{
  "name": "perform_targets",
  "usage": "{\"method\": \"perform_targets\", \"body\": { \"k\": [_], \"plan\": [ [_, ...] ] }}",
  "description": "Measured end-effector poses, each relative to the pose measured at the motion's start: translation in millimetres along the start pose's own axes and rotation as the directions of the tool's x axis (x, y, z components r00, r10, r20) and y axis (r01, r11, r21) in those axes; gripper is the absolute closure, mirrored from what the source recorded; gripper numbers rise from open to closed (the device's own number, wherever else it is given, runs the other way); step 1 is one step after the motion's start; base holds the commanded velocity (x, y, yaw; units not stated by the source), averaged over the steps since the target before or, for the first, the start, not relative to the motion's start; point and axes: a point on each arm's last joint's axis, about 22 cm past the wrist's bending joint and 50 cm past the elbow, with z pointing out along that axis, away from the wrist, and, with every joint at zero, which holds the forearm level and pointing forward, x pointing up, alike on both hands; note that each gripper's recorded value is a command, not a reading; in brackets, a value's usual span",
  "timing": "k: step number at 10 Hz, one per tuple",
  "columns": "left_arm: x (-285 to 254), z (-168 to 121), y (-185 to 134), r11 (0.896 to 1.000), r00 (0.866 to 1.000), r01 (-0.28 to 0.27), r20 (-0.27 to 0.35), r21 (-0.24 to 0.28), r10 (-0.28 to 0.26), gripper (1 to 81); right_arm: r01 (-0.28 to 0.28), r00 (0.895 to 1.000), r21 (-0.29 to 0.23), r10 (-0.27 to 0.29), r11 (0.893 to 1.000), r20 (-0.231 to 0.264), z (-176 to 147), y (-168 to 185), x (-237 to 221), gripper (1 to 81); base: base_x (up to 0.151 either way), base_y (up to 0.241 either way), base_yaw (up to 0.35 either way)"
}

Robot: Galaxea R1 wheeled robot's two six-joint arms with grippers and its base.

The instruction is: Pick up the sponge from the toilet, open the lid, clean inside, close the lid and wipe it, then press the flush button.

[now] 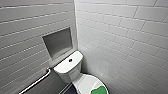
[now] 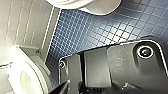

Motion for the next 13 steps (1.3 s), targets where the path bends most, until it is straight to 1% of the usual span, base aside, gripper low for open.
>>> {"method": "perform_targets", "body": {
  "k": [1, 3, 4, 5, 8, 10, 11, 12, 13],
  "plan": [
    [-3, 5, -1, 1.0, 1.0, 0.007, 0.017, 0.008, -0.007, 1.0, -0.019, 1.0, -0.01, 0.019, 1.0, 0.001, 2, 7, 9, 1.0, 0.0, 0.0, 0.0],
    [-2, 17, 1, 1.0, 0.999, 0.016, 0.041, 0.017, -0.016, 1.0, -0.045, 0.999, -0.006, 0.045, 0.999, 0.001, 16, 8, 32, 1.0, 0.0, 0.0, 0.0],
    [-3, 21, -1, 1.0, 0.998, 0.021, 0.055, 0.02, -0.022, 1.0, -0.047, 0.999, -0.003, 0.047, 0.999, -0.008, 23, 9, 49, 1.0, 0.0, 0.0, 0.0],
    [2, 24, -7, 0.999, 0.998, 0.02, 0.055, 0.028, -0.021, 1.0, -0.045, 0.999, 0.005, 0.045, 0.999, -0.022, 28, 5, 68, 1.0, 0.0, 0.0, 0.0],
    [28, 36, -16, 0.999, 1.0, 0.011, 0.028, 0.035, -0.012, 1.0, -0.015, 0.995, 0.044, 0.019, 0.999, -0.099, 37, -15, 146, 1.0, 0.0, 0.0, 0.0],
    [50, 45, -21, 0.999, 1.0, 0.003, 0.004, 0.036, -0.003, 1.0, 0.008, 0.988, 0.07, 0.003, 0.997, -0.155, 41, -32, 196, 1.0, 0.0, 0.0, 0.0],
    [55, 48, -22, 0.999, 1.0, 0.002, -0.001, 0.036, -0.002, 1.0, 0.014, 0.986, 0.088, 0.001, 0.996, -0.167, 48, -43, 210, 1.0, 0.0, 0.0, 0.0],
    [53, 52, -24, 0.999, 1.0, 0.006, 0.011, 0.036, -0.007, 1.0, 0.007, 0.987, 0.102, 0.009, 0.995, -0.159, 60, -48, 212, 1.0, 0.0, 0.0, 0.0],
    [49, 58, -26, 0.999, 0.999, 0.012, 0.03, 0.036, -0.013, 1.0, -0.005, 0.991, 0.109, 0.019, 0.994, -0.13, 74, -48, 205, 1.0, 0.0, 0.0, 0.0]
  ]
}}
